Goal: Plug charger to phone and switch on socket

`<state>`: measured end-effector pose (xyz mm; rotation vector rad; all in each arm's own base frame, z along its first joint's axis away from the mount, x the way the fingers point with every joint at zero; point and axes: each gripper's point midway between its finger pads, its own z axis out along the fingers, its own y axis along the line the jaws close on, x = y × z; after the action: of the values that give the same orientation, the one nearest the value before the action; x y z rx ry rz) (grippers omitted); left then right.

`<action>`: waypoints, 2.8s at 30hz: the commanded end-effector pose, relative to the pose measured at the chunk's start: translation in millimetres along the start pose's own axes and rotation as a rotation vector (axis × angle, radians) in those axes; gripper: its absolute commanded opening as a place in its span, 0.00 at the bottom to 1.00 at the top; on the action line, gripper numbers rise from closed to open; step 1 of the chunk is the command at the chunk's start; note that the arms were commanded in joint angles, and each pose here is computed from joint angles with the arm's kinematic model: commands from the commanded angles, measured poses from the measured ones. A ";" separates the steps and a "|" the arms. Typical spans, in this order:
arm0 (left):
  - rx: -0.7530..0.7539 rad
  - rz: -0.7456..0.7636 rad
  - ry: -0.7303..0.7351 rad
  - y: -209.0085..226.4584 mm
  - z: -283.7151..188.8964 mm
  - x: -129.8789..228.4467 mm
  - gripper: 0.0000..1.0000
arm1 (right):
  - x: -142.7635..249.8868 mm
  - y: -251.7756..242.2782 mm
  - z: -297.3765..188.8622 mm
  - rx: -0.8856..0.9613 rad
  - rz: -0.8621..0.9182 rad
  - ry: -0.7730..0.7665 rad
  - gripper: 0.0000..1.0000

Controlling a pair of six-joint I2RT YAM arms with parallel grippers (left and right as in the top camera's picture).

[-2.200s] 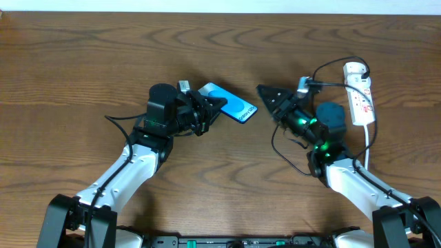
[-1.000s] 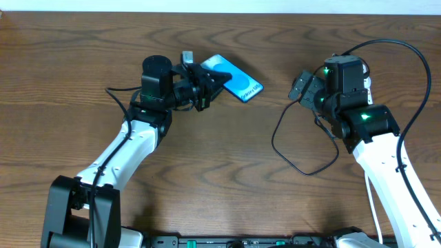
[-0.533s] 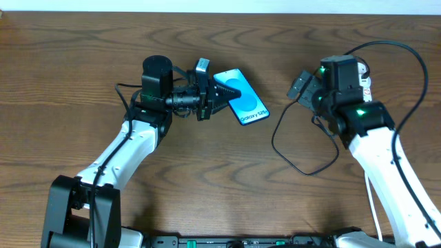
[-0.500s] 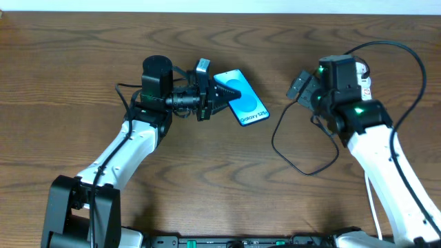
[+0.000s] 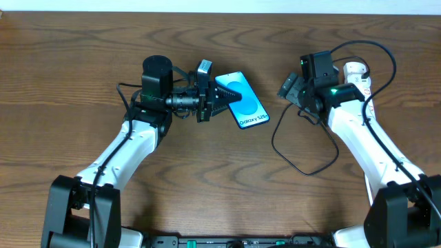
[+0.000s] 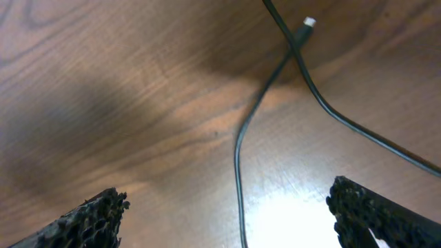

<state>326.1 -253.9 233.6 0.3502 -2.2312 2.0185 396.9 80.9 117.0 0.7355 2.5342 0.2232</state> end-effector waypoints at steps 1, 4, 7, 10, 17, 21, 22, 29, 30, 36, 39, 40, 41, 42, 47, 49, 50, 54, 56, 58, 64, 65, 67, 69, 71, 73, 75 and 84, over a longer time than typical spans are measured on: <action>0.012 0.048 0.028 -8.5 -0.5 3.8 0.08 | -8.9 7.5 10.5 0.005 0.014 -0.031 0.92; 0.012 0.060 0.022 -8.5 -0.5 2.6 0.07 | -12.7 8.3 16.1 0.019 0.013 -0.038 0.91; 0.011 0.059 0.007 -8.4 -0.3 0.1 0.07 | -23.1 6.5 18.2 0.053 0.014 -0.078 0.91; 0.010 0.059 -0.006 -8.3 -0.3 -2.0 0.07 | -28.5 8.6 19.0 0.059 0.015 -0.093 0.91; 0.008 0.059 -0.026 -8.2 -0.5 -5.6 0.07 | -30.7 1.4 29.3 0.108 0.011 -0.109 0.90; 0.007 0.059 -0.051 -8.0 -0.6 -9.8 0.07 | -32.3 -3.9 29.7 0.137 0.011 -0.121 0.89; 0.007 0.059 -0.054 -8.0 -0.7 -10.3 0.08 | -31.9 -4.4 29.7 0.139 0.015 -0.121 0.89; 0.006 0.059 -0.054 -8.0 -0.5 -10.4 0.07 | -27.3 -16.0 32.6 0.194 0.025 -0.110 0.89; 0.006 0.059 -0.055 -8.0 -0.5 -10.5 0.07 | -26.8 -18.5 34.1 0.207 0.023 -0.110 0.89; 0.006 0.059 -0.057 -7.9 -0.6 -10.9 0.08 | -18.4 -26.5 45.5 0.246 0.027 -0.081 0.90; 0.006 0.059 -0.057 -7.9 -0.6 -10.9 0.07 | -16.0 -29.6 52.5 0.260 0.052 -0.077 0.91; 0.006 0.059 -0.057 -7.9 -0.6 -10.9 0.07 | -16.0 -30.4 54.1 0.265 0.056 -0.079 0.91; 0.006 0.059 -0.057 -7.9 -0.6 -10.9 0.07 | -16.0 -31.4 56.3 0.271 0.064 -0.083 0.90; 0.006 0.061 -0.057 -7.9 -0.6 -10.9 0.07 | -15.1 -31.9 58.7 0.273 0.074 -0.081 0.91; 0.005 0.081 -0.057 -7.9 -0.6 -10.9 0.07 | -4.3 -23.6 71.0 0.226 0.097 -0.024 0.91; 0.005 0.081 -0.057 -7.9 -0.6 -10.9 0.08 | -0.3 -23.2 74.4 0.223 0.096 -0.006 0.91; 0.005 0.081 -0.057 -7.9 -0.6 -10.9 0.07 | 1.2 -24.0 75.9 0.227 0.095 -0.001 0.91; 0.005 0.081 -0.057 -7.9 -0.6 -10.9 0.07 | 8.1 -28.7 87.1 0.249 0.088 0.017 0.91; 0.005 0.081 -0.058 -7.9 -0.6 -10.9 0.08 | 10.7 -30.7 97.9 0.254 0.089 0.025 0.91; 0.005 0.081 -0.057 -7.9 -0.6 -10.9 0.07 | 13.7 -29.2 107.6 0.245 0.091 0.033 0.90; 0.005 0.081 -0.057 -7.9 -0.6 -10.9 0.07 | 23.2 -10.0 118.5 0.150 0.101 0.087 0.56; 0.005 0.083 -0.058 -7.9 -0.6 -10.9 0.07 | 24.0 -9.8 119.2 0.150 0.100 0.088 0.47; 0.005 0.085 -0.058 -7.9 -0.6 -10.9 0.07 | 26.4 -10.3 119.9 0.155 0.095 0.094 0.30; 0.005 0.084 -0.058 -7.9 -0.7 -11.0 0.07 | 31.7 -10.3 119.6 0.151 0.065 0.121 0.13; 0.005 0.084 -0.057 -7.9 -0.6 -10.9 0.07 | 42.1 -7.6 118.3 0.125 -0.015 0.181 0.02; 0.005 0.084 -0.057 -7.9 -0.6 -10.9 0.07 | 62.7 -8.9 113.3 0.107 -0.131 0.282 0.01; 0.005 0.084 -0.057 -7.9 -0.6 -10.9 0.07 | 82.8 -14.3 106.0 0.117 -0.206 0.369 0.01; 0.005 0.084 -0.057 -7.9 -0.6 -10.9 0.07 | 137.3 -44.7 79.5 0.247 -0.409 0.563 0.18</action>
<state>336.2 -252.5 230.4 0.3824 -2.2932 2.0453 339.0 113.0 -3.7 0.3591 3.1297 -0.0174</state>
